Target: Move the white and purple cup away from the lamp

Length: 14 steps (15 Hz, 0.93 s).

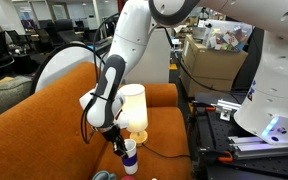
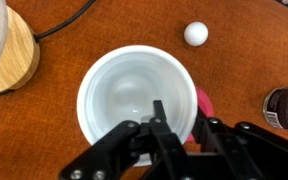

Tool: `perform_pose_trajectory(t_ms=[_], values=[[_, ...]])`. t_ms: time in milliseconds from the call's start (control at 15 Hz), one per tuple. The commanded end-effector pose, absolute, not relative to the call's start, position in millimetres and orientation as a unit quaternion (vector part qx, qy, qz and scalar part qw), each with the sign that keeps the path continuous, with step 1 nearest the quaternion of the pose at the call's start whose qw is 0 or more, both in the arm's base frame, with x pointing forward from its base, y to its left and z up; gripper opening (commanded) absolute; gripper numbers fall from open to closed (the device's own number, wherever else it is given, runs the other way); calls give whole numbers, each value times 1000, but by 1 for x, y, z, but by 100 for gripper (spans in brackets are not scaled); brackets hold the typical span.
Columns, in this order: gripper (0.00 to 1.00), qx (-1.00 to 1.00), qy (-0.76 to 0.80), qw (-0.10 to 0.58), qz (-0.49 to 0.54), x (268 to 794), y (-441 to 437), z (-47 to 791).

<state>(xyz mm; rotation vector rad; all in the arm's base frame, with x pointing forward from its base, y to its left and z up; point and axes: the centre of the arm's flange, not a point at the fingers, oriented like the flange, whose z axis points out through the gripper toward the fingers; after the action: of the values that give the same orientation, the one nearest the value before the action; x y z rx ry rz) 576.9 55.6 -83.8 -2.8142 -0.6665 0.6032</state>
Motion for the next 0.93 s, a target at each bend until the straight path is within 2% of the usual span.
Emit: perform_pose_trajectory(t_ms=[0,533,867], values=[[2,-946,-223,109,208,579,49,-76],[2,-964,-202,50,163,571,64,-15],[2,-966,-236,14,104,552,110,24]])
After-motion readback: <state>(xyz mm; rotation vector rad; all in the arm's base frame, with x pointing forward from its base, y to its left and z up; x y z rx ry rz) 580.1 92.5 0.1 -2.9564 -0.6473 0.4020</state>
